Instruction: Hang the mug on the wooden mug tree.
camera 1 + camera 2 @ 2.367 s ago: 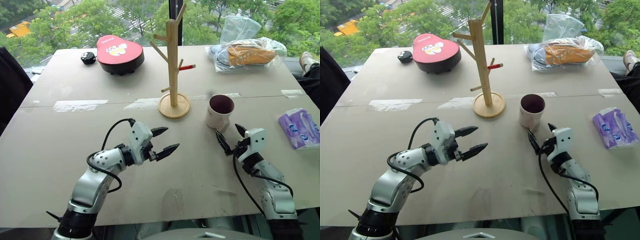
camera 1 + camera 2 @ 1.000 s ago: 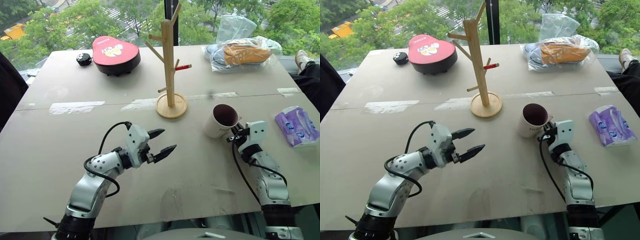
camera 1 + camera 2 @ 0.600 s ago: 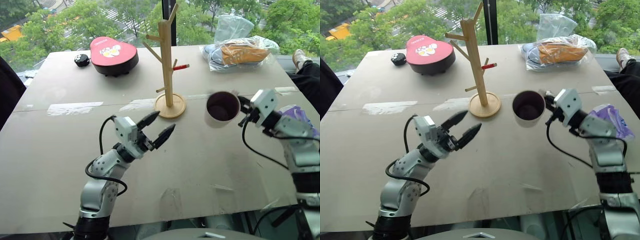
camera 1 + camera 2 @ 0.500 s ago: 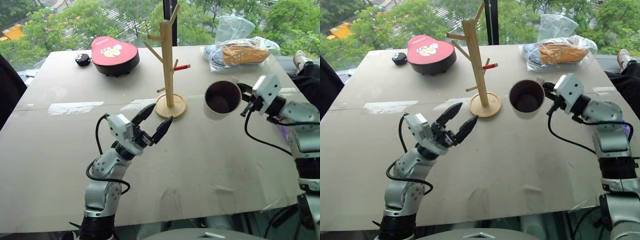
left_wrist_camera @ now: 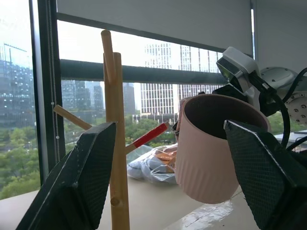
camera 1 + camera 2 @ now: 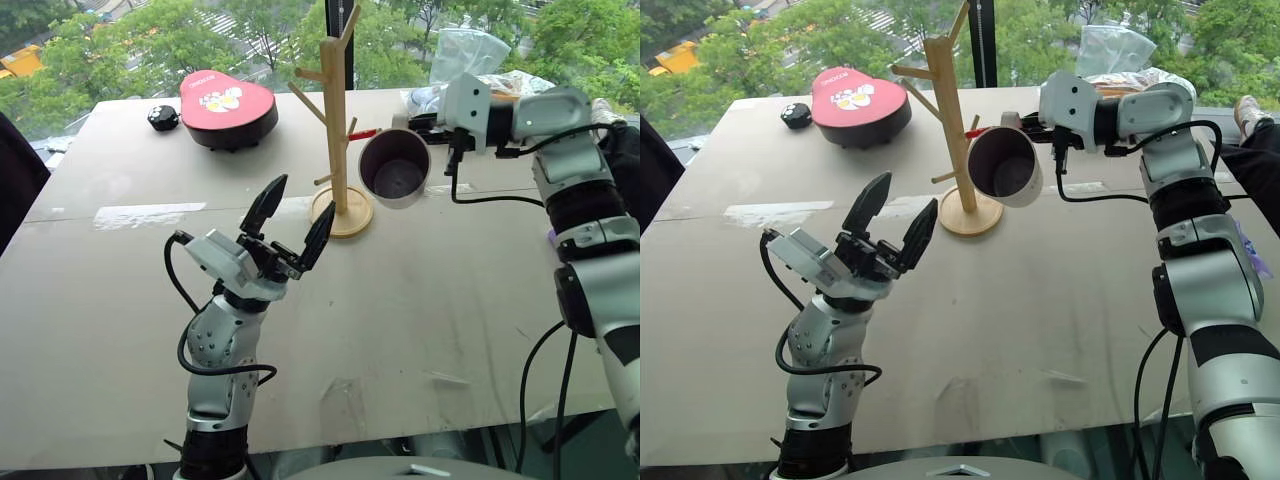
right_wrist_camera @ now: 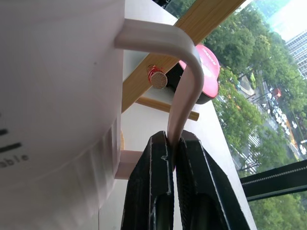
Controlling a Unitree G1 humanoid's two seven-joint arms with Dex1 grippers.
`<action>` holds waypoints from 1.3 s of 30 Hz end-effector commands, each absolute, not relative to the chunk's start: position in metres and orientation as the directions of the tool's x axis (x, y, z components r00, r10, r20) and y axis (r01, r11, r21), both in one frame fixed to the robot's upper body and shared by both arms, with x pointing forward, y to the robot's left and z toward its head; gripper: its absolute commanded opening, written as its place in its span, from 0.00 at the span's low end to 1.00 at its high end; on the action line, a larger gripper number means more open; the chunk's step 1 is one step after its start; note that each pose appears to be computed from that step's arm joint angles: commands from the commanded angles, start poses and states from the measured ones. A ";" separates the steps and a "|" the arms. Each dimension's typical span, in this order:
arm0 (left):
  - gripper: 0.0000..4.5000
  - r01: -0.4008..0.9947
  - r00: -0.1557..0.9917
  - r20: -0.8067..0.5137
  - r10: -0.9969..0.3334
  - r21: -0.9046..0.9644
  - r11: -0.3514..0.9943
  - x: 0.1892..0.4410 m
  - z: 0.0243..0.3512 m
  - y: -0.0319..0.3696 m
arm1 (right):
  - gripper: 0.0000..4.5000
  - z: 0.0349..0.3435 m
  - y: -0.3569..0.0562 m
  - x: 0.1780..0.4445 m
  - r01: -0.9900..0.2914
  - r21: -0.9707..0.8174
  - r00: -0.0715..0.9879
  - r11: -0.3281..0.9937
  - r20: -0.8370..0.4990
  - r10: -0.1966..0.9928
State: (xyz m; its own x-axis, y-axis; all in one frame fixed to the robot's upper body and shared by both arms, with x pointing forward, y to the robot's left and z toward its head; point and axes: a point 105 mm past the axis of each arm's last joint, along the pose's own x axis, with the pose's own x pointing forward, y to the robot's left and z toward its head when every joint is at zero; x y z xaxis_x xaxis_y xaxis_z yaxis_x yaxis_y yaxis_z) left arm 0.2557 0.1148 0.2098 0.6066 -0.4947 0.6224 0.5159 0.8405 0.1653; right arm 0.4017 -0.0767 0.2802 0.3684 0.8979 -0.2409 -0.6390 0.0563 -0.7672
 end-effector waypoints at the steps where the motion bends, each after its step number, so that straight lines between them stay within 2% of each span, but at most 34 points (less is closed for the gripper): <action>1: 0.82 0.515 0.581 0.651 -0.489 0.171 0.840 0.247 0.214 0.109 | 0.01 0.296 -0.066 0.404 -0.589 -0.808 0.371 0.015 -0.254 0.893; 11: 0.82 0.527 0.592 0.639 -0.491 0.154 0.836 0.247 0.205 0.105 | 0.01 0.314 -0.037 0.407 -0.568 -0.823 0.372 0.022 -0.233 0.899; 12: 0.82 0.527 0.592 0.639 -0.491 0.154 0.836 0.248 0.205 0.105 | 0.13 0.315 -0.036 0.407 -0.573 -0.820 0.371 0.024 -0.233 0.899; 16: 0.82 0.529 0.595 0.636 -0.491 0.151 0.835 0.248 0.204 0.106 | 0.50 0.315 -0.040 0.409 -0.579 -0.815 0.384 0.036 -0.233 0.894; 19: 0.82 0.537 0.609 0.614 -0.502 0.147 0.831 0.247 0.199 0.105 | 0.82 0.318 -0.053 0.412 -0.579 -0.810 0.415 0.095 -0.192 0.890; 21: 0.82 0.543 0.633 0.581 -0.512 0.138 0.828 0.248 0.191 0.107 | 0.96 0.317 -0.073 0.416 -0.610 -0.776 0.440 0.161 -0.162 0.883; 26: 0.82 0.575 0.691 0.462 -0.556 0.115 0.810 0.253 0.168 0.110 | 0.96 0.316 -0.119 0.415 -0.709 -0.611 0.463 0.351 -0.029 0.886; 30: 0.82 0.562 0.760 0.347 -0.550 0.073 0.824 0.258 0.145 0.122 | 0.96 0.296 -0.166 0.405 -0.746 -0.451 0.528 0.491 0.049 0.848; 32: 0.82 0.543 0.799 0.273 -0.536 0.055 0.838 0.258 0.132 0.129 | 0.96 0.274 -0.184 0.393 -0.755 -0.364 0.565 0.545 0.062 0.823; 34: 0.82 0.528 0.829 0.181 -0.529 0.059 0.847 0.252 0.115 0.133 | 0.96 0.239 -0.198 0.376 -0.754 -0.270 0.606 0.599 0.068 0.793; 37: 0.82 0.500 0.863 0.040 -0.503 0.071 0.863 0.240 0.089 0.140 | 0.96 0.180 -0.206 0.341 -0.730 -0.148 0.669 0.667 0.043 0.742; 39: 0.82 0.501 0.865 -0.004 -0.503 0.080 0.862 0.234 0.081 0.141 | 0.96 0.156 -0.207 0.323 -0.703 -0.103 0.706 0.704 0.023 0.708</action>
State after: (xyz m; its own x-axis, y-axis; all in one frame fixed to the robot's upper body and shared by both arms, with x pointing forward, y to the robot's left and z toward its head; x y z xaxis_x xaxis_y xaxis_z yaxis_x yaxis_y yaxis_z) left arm 0.2354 0.1451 0.0677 0.8712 -0.4895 -0.0379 0.4908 0.8705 0.0360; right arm 0.3285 -0.2101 0.1252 0.6932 0.7176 -0.0673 -0.7201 0.6936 -0.0209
